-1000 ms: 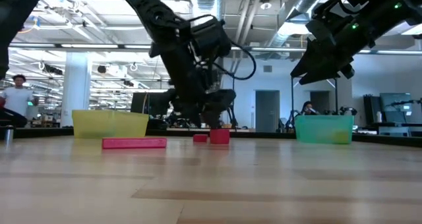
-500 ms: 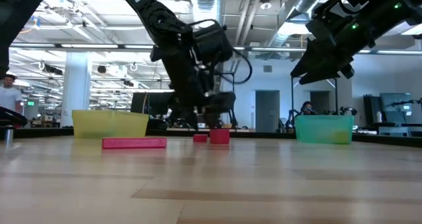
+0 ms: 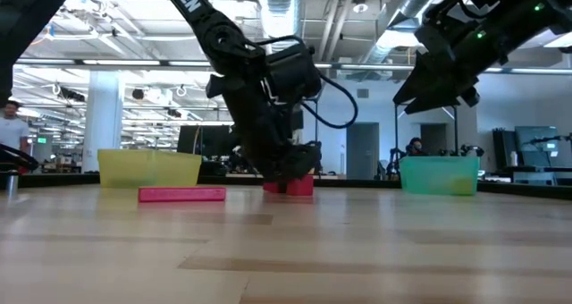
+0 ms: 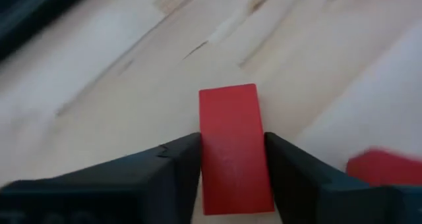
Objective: Sort & place blocks by color
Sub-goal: Put the top red rectangle game block into the white transparent bin, then put the red rectangle game block into the white transparent bin
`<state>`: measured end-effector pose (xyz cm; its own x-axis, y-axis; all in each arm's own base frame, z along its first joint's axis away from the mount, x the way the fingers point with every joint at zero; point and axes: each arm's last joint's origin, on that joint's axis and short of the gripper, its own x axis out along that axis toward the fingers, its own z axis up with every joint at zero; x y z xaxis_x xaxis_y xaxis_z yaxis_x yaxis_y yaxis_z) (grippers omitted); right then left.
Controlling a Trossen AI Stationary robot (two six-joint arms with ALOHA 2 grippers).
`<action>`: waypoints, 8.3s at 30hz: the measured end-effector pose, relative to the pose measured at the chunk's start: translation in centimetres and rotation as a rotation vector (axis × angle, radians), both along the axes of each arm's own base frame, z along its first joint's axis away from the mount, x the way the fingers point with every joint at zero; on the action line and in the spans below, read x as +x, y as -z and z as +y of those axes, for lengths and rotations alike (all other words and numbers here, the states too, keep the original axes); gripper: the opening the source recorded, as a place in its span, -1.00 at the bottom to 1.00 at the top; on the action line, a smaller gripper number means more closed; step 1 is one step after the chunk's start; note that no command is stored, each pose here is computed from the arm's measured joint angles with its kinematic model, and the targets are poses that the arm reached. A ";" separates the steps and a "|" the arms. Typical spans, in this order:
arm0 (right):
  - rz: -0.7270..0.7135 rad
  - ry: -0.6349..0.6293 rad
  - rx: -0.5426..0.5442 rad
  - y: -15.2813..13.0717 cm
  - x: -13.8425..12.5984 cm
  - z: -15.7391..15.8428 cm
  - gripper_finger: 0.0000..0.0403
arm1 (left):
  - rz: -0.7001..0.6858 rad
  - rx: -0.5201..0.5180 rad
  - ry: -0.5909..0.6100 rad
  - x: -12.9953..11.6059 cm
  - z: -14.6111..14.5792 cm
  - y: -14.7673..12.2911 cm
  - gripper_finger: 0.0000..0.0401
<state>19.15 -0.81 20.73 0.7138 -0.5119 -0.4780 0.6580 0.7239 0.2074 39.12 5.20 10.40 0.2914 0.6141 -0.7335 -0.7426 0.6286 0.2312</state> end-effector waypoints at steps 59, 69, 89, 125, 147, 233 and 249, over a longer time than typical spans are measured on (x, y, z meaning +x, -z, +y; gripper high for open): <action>-0.205 -0.457 0.213 1.3 5.1 0.7 -0.20 | -0.105 0.630 0.618 2.8 -12.9 -7.5 -0.48; -0.130 -0.457 0.142 1.5 4.8 0.6 -0.79 | -0.147 0.587 0.611 2.8 -13.0 -7.4 -0.26; 0.234 -0.217 0.034 1.0 2.3 0.4 -0.79 | -0.140 0.321 0.601 2.3 -10.3 -6.4 -0.24; 0.581 -0.421 0.934 -4.6 -8.2 9.9 -0.79 | -0.066 0.141 0.638 0.2 -11.3 -7.4 -0.27; 0.996 -0.201 0.896 2.2 -9.7 20.0 -0.17 | 0.040 -0.040 0.529 -6.6 -19.1 -8.8 -0.27; -0.056 -0.510 -0.260 3.5 11.8 21.2 -0.01 | -0.419 0.031 1.249 -6.3 -17.8 -6.5 -0.75; -0.049 -0.525 -0.218 3.5 12.9 19.5 -0.84 | -0.446 0.005 1.225 -6.2 -17.6 -6.6 -0.72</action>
